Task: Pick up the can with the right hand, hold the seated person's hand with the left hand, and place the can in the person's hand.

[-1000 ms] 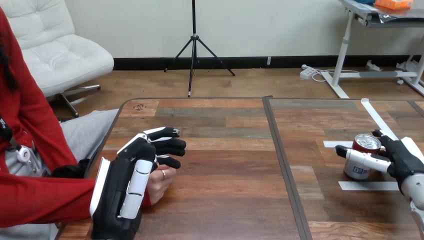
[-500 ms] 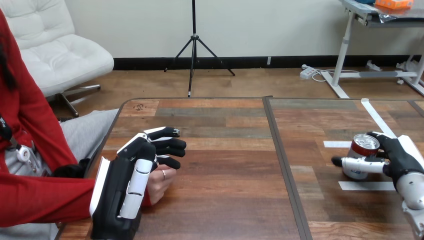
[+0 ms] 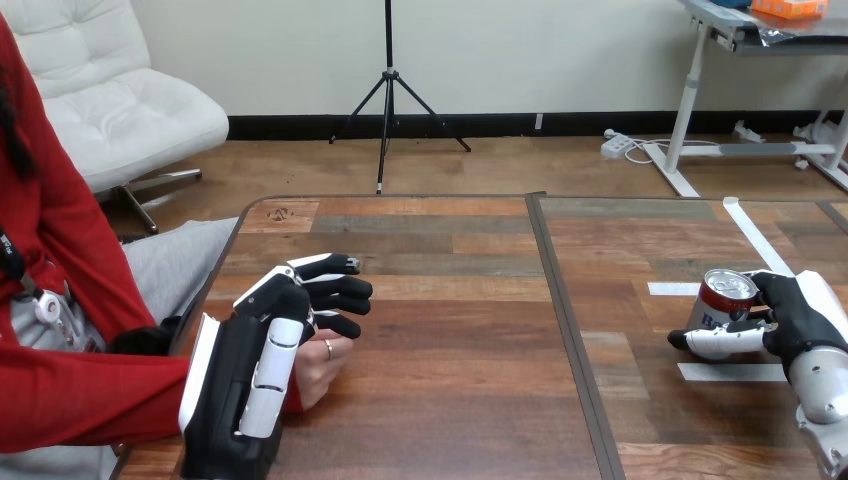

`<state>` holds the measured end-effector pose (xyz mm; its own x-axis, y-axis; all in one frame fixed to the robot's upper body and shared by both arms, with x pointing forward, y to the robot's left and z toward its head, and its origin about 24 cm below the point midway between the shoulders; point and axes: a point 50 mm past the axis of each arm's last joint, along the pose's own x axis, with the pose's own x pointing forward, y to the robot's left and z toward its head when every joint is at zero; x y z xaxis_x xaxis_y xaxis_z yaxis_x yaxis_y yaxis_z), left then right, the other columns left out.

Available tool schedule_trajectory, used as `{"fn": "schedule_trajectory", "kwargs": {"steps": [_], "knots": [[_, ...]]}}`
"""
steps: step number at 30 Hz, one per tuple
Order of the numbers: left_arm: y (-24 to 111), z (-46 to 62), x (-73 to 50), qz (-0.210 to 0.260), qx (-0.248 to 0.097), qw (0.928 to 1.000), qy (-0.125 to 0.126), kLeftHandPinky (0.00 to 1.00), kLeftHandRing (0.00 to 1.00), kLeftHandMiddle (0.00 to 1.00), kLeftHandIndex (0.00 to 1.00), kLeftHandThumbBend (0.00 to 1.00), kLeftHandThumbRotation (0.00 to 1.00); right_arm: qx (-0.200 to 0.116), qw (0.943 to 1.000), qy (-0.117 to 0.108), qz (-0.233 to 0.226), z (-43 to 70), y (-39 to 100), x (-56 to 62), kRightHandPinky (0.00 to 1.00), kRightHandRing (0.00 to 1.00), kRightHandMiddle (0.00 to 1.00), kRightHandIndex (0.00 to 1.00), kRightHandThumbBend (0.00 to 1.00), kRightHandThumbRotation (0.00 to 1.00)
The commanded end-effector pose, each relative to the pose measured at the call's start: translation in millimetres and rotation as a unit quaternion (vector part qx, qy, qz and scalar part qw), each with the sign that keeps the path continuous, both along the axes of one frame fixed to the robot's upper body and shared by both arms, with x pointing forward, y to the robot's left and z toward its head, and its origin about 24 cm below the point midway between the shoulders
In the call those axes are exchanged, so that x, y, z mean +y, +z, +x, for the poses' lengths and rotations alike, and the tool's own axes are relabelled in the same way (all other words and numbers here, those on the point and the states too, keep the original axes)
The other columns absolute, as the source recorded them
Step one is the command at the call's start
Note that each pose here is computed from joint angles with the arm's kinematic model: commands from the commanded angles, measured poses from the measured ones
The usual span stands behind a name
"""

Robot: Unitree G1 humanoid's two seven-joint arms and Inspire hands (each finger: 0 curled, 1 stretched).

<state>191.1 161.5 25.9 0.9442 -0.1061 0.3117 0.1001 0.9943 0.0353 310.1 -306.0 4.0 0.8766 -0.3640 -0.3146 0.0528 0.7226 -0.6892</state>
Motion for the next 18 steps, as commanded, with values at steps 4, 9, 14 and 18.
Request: {"fn": "schedule_trajectory", "kwargs": {"steps": [4, 9, 14, 18], "knots": [[17.3, 11.8, 1.3, 0.006, -0.050, 0.9987, 0.000, 0.50, 0.59, 0.60, 0.64, 0.60, 0.97, -0.042, 0.9990, 0.012, -0.006, 20.0, 18.4, 13.5, 0.45, 0.49, 0.52, 0.53, 0.80, 0.00], [17.4, 11.9, 1.8, 0.005, -0.051, 0.9987, 0.000, 0.50, 0.59, 0.60, 0.64, 0.61, 0.97, -0.043, 0.9990, 0.012, -0.007, 20.0, 18.2, 13.8, 0.43, 0.47, 0.50, 0.49, 0.77, 0.00], [17.9, 12.3, 2.8, 0.003, -0.050, 0.9987, 0.001, 0.50, 0.59, 0.60, 0.64, 0.60, 0.97, -0.045, 0.9989, 0.014, -0.008, 20.1, 18.5, 14.0, 0.42, 0.46, 0.48, 0.47, 0.77, 0.00], [18.3, 12.4, 3.6, 0.004, -0.053, 0.9986, 0.003, 0.50, 0.59, 0.60, 0.63, 0.60, 0.97, -0.044, 0.9988, 0.017, -0.009, 20.4, 19.2, 13.5, 0.41, 0.45, 0.48, 0.46, 0.78, 0.00]]}}
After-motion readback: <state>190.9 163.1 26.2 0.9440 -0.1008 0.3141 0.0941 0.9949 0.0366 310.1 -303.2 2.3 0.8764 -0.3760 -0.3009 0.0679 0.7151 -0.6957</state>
